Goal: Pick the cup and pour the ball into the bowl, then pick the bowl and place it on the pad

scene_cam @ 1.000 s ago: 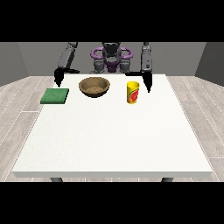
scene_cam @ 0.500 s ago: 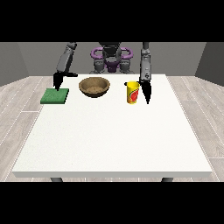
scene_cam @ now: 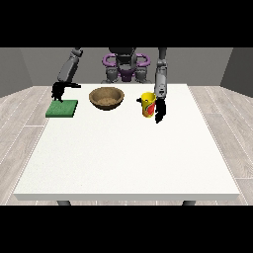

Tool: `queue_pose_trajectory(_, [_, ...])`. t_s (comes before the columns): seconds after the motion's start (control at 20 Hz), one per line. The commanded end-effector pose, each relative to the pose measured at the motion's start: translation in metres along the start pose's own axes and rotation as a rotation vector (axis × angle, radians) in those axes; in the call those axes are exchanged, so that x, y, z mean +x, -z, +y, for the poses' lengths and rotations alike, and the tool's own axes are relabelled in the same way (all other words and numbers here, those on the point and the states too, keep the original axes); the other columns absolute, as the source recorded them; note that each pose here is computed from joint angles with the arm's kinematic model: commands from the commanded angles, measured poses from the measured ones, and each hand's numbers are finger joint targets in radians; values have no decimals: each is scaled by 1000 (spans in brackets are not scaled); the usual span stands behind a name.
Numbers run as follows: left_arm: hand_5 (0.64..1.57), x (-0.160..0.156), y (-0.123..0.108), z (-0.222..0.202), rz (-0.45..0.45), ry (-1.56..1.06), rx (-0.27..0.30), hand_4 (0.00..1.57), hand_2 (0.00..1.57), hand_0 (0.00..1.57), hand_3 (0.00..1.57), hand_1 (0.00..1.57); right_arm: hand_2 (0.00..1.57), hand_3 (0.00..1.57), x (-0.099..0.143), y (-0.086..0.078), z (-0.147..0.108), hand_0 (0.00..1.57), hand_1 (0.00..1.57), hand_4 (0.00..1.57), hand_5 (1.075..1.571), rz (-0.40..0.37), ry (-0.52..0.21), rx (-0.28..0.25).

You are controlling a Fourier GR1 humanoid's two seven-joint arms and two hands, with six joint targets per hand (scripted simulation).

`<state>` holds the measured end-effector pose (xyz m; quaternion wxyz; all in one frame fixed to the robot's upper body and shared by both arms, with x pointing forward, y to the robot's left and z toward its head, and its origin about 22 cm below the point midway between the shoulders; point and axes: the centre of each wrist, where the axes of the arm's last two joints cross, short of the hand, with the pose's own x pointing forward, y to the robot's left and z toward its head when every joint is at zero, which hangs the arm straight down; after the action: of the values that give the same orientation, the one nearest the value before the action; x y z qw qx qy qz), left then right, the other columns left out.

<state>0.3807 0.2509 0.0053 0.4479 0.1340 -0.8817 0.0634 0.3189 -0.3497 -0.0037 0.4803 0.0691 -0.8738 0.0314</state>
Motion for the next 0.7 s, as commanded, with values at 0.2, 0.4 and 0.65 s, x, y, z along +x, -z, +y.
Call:
queue_pose_trajectory(0.2, [1528,-5,-12,9,-27,181,118,1194,1571,1365,1571,1365,277,0,22,16,-27,0,0,129,1548,-56,-14,31])
queue_pose_trajectory(0.4, [1534,6,0,-1,-25,305,114,1228,1571,1380,1571,1380,207,0,20,35,-15,0,0,220,1552,-13,0,65])
queue_pose_trajectory(0.65, [1532,15,4,-12,-36,577,15,1245,1571,1396,1571,1396,231,174,-5,33,0,0,0,268,1552,133,41,30])
